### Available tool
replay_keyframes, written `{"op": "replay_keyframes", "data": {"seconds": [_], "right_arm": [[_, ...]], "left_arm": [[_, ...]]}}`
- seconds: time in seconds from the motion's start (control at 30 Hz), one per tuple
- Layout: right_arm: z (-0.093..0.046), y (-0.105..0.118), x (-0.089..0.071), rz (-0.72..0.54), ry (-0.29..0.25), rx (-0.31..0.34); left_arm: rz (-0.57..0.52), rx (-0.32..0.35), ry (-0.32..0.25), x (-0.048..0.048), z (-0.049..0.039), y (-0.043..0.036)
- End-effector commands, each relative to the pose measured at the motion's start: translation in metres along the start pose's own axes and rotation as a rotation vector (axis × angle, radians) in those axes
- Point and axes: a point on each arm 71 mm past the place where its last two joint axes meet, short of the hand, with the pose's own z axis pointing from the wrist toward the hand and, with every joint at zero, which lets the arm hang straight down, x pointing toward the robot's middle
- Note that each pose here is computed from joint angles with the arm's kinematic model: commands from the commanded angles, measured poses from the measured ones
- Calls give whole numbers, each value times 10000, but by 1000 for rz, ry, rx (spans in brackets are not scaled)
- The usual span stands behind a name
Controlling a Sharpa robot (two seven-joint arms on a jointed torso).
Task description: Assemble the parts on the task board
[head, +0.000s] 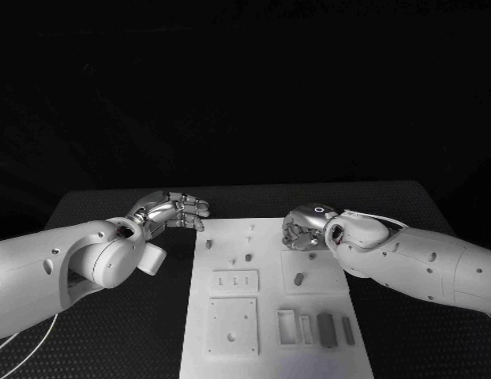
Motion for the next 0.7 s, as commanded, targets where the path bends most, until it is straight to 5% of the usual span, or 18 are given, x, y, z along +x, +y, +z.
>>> {"op": "replay_keyframes", "data": {"seconds": [0.03,0.7], "right_arm": [[-21,17,110,-15,48,0],[-8,176,-91,-59,-93,27]], "left_arm": [[1,14,16,14,7,-27],[3,14,8,-18,4,-26]]}}
